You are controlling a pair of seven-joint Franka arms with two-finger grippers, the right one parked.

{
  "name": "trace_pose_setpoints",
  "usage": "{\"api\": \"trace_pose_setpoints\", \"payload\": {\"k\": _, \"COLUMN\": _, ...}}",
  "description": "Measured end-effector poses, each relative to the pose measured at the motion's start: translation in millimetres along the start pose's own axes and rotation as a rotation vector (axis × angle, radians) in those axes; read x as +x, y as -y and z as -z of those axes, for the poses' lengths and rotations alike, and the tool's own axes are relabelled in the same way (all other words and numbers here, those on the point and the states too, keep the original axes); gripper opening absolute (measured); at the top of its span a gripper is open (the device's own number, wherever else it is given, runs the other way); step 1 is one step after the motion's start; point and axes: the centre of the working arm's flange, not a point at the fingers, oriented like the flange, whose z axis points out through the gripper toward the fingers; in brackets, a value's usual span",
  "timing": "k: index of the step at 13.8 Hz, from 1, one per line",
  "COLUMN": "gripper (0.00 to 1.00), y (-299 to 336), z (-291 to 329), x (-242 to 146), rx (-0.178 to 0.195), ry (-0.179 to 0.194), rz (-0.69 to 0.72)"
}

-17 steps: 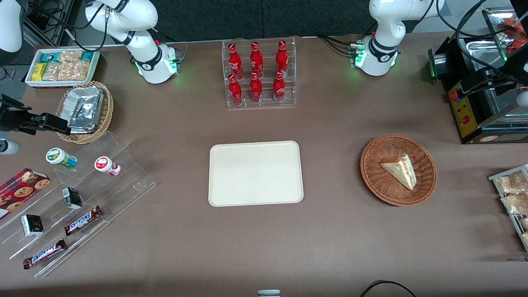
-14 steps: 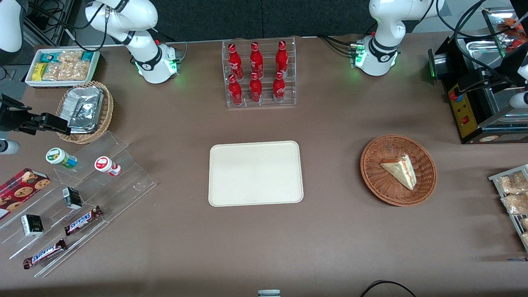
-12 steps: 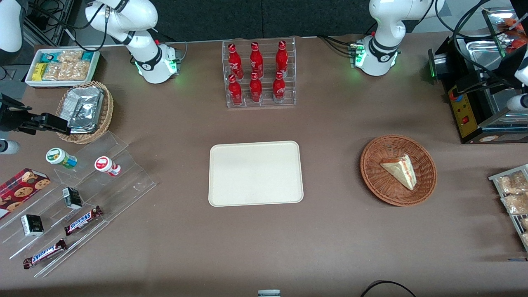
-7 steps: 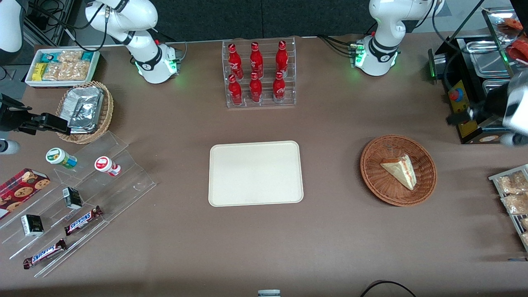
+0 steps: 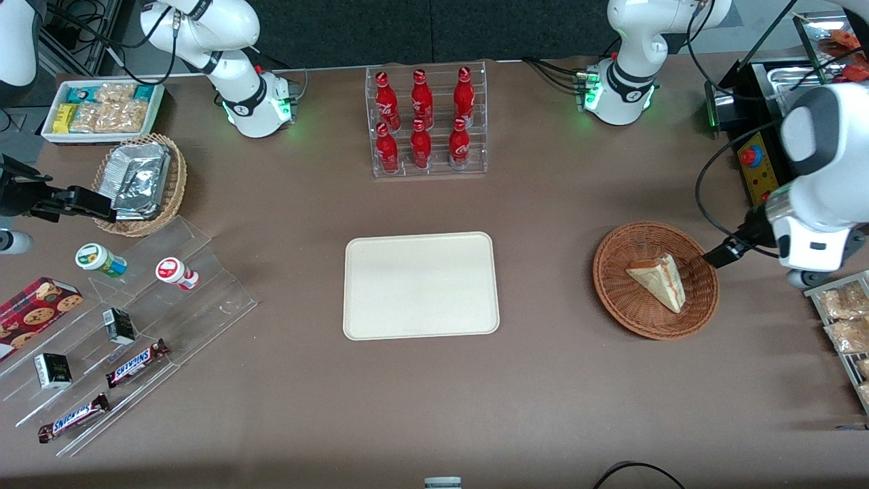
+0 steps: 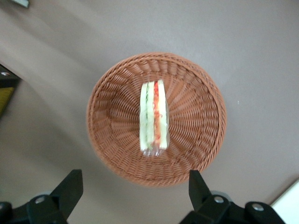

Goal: Place sandwich from basket to tray
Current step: 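Lower the open left gripper over the wrapped sandwich in the basket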

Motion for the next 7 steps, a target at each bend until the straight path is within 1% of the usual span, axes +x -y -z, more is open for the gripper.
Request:
{"api": "trace_pose_setpoints", "payload": {"k": 4, "gripper": 1.0, "y": 11.6, "z": -56.4, "x": -14.6, "rx": -0.053, "ry": -0.056, "rz": 0.123}}
{"api": "trace_pose_setpoints", "payload": {"k": 5, "gripper": 1.0, "y": 12.9, "z": -65.9, "x": -16.8, "rx": -0.062, "ry": -0.065, "rz": 0.153}}
{"api": "trace_pose_setpoints", "payload": {"k": 7, "gripper": 1.0, "y": 9.8, "z": -80.3, "x": -23.5, "rx": -0.066, "ry": -0.067, "rz": 0.174}}
